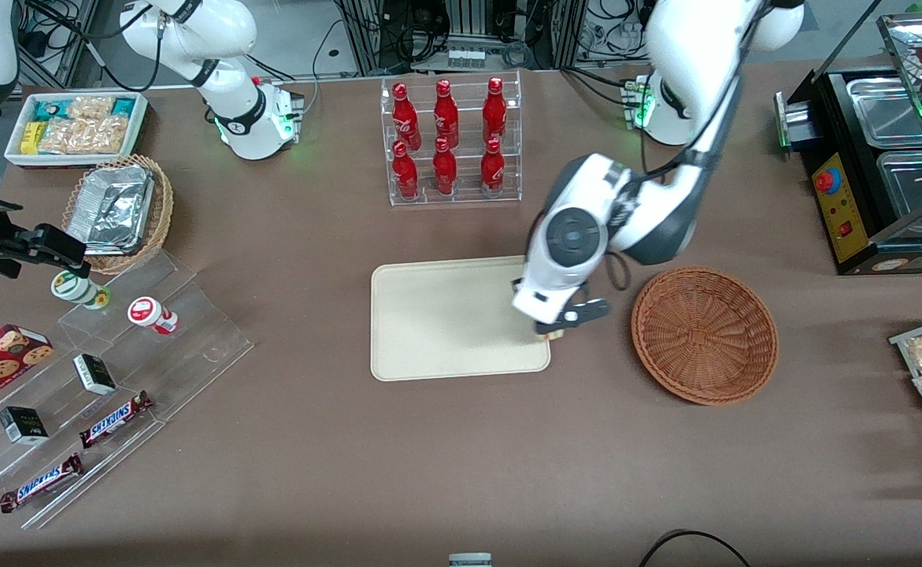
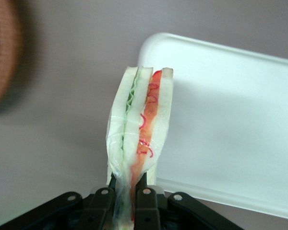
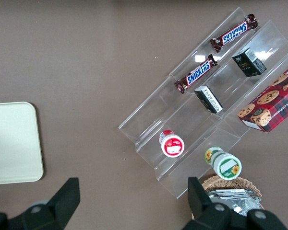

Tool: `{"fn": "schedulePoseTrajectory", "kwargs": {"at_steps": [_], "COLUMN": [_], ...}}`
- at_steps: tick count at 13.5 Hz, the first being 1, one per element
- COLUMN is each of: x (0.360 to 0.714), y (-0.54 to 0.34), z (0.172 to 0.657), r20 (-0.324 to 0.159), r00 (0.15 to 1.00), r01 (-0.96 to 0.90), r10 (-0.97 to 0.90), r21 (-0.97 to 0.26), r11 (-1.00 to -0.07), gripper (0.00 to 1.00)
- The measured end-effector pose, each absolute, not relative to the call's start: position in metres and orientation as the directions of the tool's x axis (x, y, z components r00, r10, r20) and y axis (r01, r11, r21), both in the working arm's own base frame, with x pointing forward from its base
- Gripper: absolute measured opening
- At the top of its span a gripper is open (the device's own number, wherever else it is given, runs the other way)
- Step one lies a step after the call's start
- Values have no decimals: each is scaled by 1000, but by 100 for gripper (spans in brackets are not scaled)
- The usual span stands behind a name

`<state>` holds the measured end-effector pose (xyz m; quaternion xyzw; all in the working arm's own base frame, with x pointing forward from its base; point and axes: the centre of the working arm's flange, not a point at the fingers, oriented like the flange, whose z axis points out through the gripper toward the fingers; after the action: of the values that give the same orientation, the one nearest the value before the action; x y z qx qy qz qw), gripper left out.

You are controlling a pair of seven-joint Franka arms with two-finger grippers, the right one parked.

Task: Place sandwich from basket to tray
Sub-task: 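Lift the sandwich and carry it over the cream tray, then lower the sandwich onto the cream tray with the left gripper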

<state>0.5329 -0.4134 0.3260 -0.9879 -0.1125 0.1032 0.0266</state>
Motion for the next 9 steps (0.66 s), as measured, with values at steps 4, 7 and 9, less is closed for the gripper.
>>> {"fn": "schedulePoseTrajectory", "kwargs": {"at_steps": [4,7,9], "x": [519,510,505], "y": [-484,-511,-521], "z": [292,272,263], "r20": [-228,-230,-219], "r00": [963,962,964], "r01": [141,153,159], "r10": [143,148,152], "r21": [-24,0,12], "r11": [-990,-988,-987], "gripper": [15,15,15]}}
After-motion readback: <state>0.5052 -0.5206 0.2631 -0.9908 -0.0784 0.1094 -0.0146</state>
